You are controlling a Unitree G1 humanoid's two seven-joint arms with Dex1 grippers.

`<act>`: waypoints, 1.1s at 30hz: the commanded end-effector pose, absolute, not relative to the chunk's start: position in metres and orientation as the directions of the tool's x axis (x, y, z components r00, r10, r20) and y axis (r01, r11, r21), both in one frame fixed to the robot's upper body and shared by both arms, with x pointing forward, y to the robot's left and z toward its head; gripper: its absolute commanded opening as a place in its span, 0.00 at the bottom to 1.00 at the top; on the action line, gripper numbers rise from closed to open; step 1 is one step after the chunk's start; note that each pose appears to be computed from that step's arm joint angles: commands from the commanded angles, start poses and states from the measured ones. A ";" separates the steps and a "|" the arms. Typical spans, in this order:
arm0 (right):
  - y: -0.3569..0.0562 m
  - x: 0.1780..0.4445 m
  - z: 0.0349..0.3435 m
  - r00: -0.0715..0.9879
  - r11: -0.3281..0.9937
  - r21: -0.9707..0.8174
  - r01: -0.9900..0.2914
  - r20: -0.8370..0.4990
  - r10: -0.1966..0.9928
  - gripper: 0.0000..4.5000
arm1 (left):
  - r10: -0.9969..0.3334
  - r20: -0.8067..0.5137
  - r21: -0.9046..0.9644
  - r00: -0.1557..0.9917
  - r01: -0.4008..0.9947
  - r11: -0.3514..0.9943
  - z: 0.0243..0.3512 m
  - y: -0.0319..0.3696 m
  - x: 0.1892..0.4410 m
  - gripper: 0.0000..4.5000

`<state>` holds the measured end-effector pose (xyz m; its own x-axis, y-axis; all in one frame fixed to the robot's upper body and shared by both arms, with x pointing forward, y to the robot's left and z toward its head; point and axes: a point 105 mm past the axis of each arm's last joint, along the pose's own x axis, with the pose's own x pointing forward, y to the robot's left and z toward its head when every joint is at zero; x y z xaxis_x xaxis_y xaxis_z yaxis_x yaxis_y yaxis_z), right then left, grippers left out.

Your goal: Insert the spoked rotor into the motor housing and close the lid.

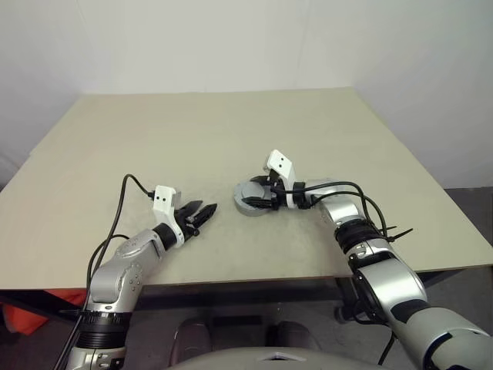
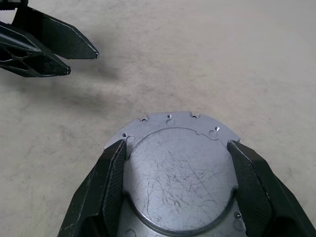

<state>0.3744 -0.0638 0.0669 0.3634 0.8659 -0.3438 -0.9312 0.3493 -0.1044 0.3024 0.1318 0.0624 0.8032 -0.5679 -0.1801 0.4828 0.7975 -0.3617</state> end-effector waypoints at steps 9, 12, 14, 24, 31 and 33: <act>-0.077 0.376 0.055 0.375 0.375 -0.085 -0.923 -0.416 0.828 0.70 | -0.576 -0.134 -0.347 0.806 0.507 0.789 0.076 0.128 0.304 0.61; -0.081 0.375 0.044 0.374 0.380 -0.083 -0.921 -0.462 0.804 0.70 | -0.570 -0.111 -0.390 0.814 0.491 0.779 0.082 0.124 0.309 0.61; -0.082 0.372 0.038 0.360 0.374 -0.072 -0.925 -0.484 0.797 0.70 | -0.559 -0.107 -0.405 0.822 0.477 0.780 0.084 0.124 0.312 0.61; -0.090 0.362 0.011 0.339 0.385 -0.036 -0.922 -0.555 0.760 0.70 | -0.545 -0.117 -0.421 0.830 0.456 0.784 0.084 0.129 0.313 0.61; -0.088 0.364 0.012 0.337 0.381 -0.040 -0.924 -0.556 0.759 0.70 | -0.528 -0.072 -0.572 0.846 0.399 0.716 0.089 0.124 0.328 0.61; -0.087 0.365 0.013 0.337 0.378 -0.043 -0.925 -0.555 0.761 0.70 | -0.528 -0.077 -0.613 0.846 0.377 0.694 0.087 0.122 0.336 0.51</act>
<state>0.3771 -0.0655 0.0573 0.3551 0.8478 -0.3938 -0.9331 0.3471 -0.0941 0.3309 0.1191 0.0810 0.8384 -0.5363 -0.0973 0.3836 0.7074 -0.5937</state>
